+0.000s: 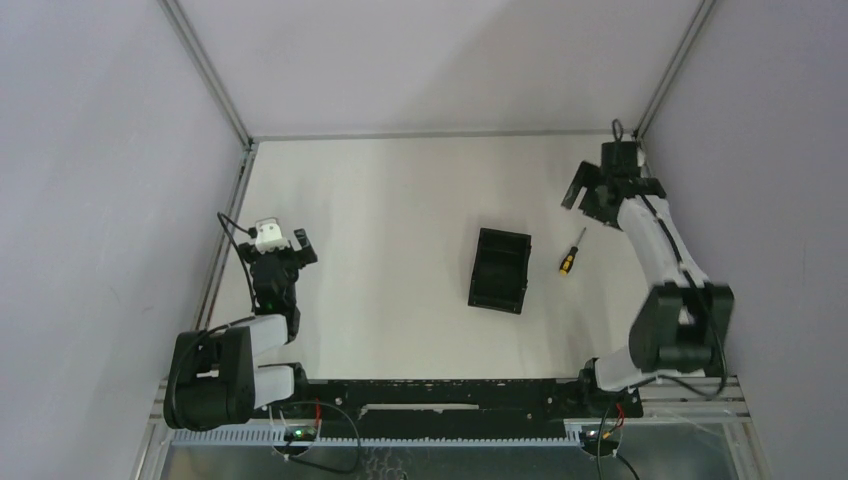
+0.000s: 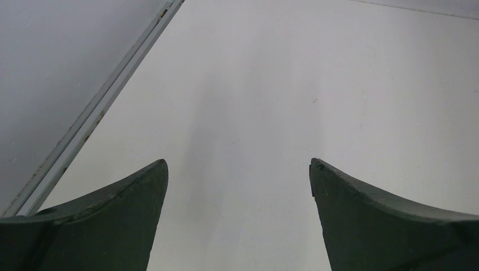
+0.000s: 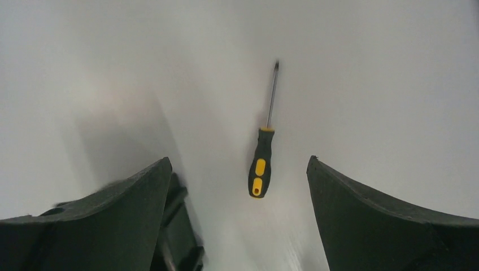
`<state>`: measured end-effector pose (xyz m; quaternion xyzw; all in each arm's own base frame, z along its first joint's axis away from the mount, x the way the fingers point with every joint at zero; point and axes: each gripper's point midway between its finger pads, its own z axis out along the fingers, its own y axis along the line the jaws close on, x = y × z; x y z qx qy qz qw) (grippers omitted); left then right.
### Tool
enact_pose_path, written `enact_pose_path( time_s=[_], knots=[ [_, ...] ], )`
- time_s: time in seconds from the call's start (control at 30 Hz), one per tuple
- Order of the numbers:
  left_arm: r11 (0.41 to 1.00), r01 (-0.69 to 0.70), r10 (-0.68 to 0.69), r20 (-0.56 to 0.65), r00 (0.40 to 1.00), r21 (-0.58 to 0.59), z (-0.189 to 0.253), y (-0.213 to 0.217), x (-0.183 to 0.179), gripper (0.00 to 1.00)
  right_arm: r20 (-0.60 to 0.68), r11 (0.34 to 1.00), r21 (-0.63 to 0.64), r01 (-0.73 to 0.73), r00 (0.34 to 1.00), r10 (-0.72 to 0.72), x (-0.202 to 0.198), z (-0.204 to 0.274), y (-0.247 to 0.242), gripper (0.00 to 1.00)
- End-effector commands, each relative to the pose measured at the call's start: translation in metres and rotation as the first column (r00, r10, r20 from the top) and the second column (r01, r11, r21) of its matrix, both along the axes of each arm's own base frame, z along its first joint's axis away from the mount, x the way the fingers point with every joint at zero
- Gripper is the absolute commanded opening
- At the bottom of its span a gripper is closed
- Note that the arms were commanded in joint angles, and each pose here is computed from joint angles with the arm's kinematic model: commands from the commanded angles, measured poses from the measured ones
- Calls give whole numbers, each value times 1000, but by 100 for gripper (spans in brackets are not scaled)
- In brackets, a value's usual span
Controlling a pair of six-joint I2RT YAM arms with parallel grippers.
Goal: Put the screwdriver in the bin
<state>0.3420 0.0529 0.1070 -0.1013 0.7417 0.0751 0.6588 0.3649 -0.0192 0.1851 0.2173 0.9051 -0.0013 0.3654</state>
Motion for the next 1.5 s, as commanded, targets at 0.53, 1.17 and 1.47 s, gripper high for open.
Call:
enact_pose_path(
  time_s=[0.53,1.17,1.47],
  knots=[
    [1000,2,-3,88,996,20,32,0,16,100,-499,994,84,-76,860,108,-17,-190,10,54],
    [1000,2,-3,88,996,20,32,0,15,100,-313,981,78,-177,930,193,-51,-22,36,0],
    [1000,1,-3,88,996,20,32,1,15,100,-255,975,64,-215,941,224,-63,7,54,0]
  ],
)
